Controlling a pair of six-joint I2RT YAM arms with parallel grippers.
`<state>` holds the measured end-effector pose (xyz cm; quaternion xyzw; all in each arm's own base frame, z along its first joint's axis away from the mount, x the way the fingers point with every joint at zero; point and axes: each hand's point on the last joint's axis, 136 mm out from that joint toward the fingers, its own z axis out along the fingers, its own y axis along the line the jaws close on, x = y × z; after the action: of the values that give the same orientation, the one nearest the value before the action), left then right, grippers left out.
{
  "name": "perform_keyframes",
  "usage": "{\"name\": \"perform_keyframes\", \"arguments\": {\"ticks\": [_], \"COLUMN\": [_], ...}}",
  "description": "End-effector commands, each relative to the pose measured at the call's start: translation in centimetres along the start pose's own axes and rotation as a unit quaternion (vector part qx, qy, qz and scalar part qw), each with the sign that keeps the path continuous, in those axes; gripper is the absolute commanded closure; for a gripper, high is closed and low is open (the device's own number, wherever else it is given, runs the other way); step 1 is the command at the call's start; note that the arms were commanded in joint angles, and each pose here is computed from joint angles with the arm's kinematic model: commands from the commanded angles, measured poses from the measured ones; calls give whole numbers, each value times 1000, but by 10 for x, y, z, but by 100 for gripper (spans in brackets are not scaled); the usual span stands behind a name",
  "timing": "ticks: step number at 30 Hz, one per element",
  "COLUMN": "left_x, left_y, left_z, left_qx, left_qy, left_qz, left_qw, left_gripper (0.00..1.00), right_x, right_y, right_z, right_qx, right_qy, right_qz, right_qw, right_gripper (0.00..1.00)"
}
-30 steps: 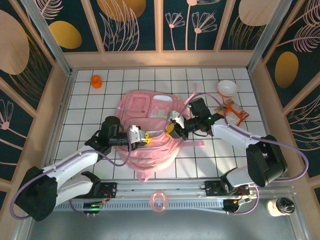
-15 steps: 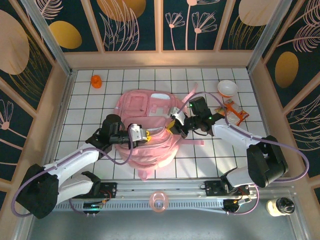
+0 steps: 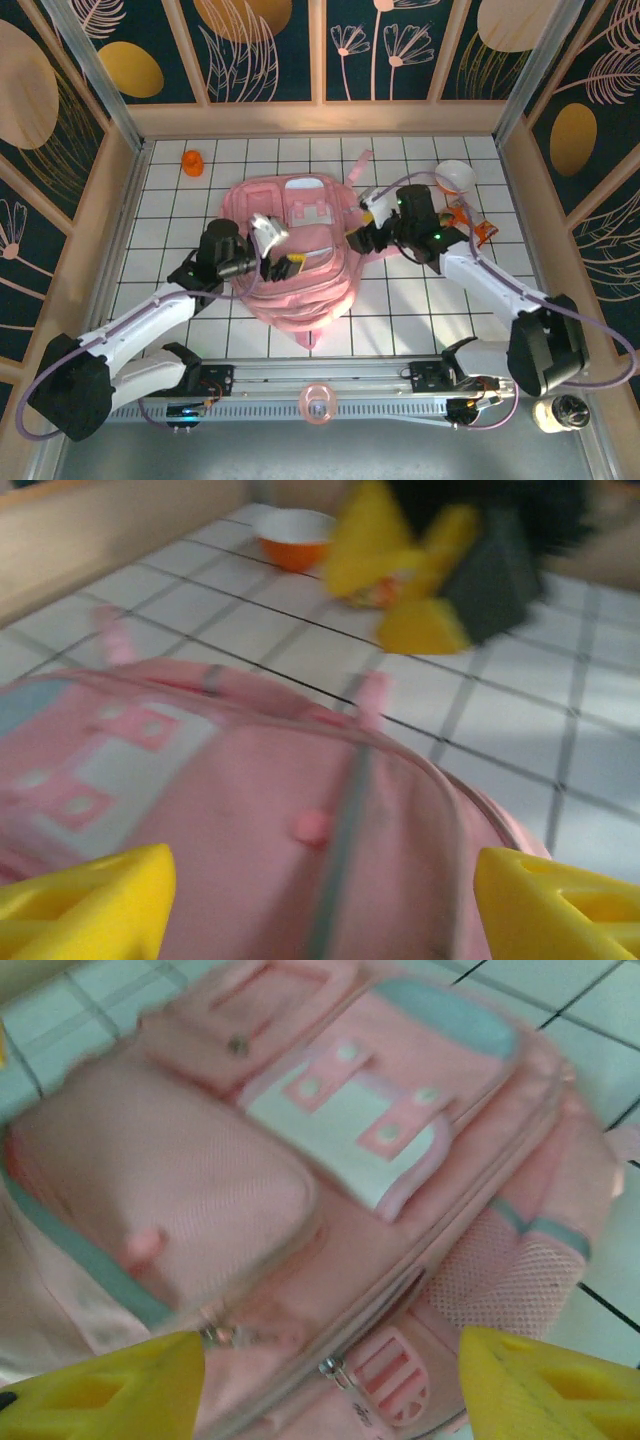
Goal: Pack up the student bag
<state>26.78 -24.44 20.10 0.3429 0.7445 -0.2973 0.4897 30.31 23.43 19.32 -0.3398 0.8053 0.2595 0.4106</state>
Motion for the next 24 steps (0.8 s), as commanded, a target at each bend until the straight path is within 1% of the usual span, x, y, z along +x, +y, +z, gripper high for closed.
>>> {"name": "perform_keyframes", "arguments": {"ticks": [1, 3, 4, 6, 8, 9, 11, 13, 14, 17, 18, 21, 23, 24], "left_x": [-16, 1, 10, 31, 49, 58, 72, 87, 96, 123, 134, 159, 169, 171], "left_y": [64, 84, 91, 104, 112, 115, 119, 119, 119, 116, 116, 117, 119, 120], "left_z": [-19, -25, -27, -32, -38, -41, -47, -50, -51, -47, -45, -38, -29, -23], "left_qx": [-195, -251, -265, -280, -291, -297, -305, -313, -316, -314, -315, -320, -315, -310], "left_qy": [-1, 27, 36, 52, 55, 53, 45, 42, 43, 47, 53, 78, 90, 95], "left_qz": [-225, -286, -313, -375, -416, -431, -447, -454, -457, -463, -462, -455, -452, -451], "left_qw": [955, 924, 911, 882, 860, 851, 839, 833, 830, 828, 828, 827, 830, 831], "left_gripper": [17, 17, 17, 16, 16, 16, 16, 17, 17, 24, 27, 31, 35, 40], "right_x": [-48, -59, -63, -67, -64, -58, -39, -18, -1, 55, 76, 124, 145, 154], "right_y": [-1, 8, 13, 29, 38, 43, 48, 51, 50, 33, 27, 13, 6, 3], "right_z": [-26, -24, -21, -10, 4, 14, 34, 54, 65, 87, 92, 98, 98, 98], "right_qx": [38, 29, 24, 15, 5, -7, -22, -23, -14, 40, 63, 106, 127, 137], "right_qy": [-46, -47, -47, -47, -46, -38, -14, 11, 30, 80, 95, 123, 132, 135], "right_qz": [143, 195, 207, 212, 233, 249, 278, 298, 308, 347, 359, 387, 399, 405], "right_qw": [988, 979, 977, 976, 971, 968, 960, 954, 951, 934, 926, 908, 898, 894], "right_gripper": [41, 52, 55, 55, 54, 54, 55, 57, 57, 62, 63, 65, 65, 65]}}
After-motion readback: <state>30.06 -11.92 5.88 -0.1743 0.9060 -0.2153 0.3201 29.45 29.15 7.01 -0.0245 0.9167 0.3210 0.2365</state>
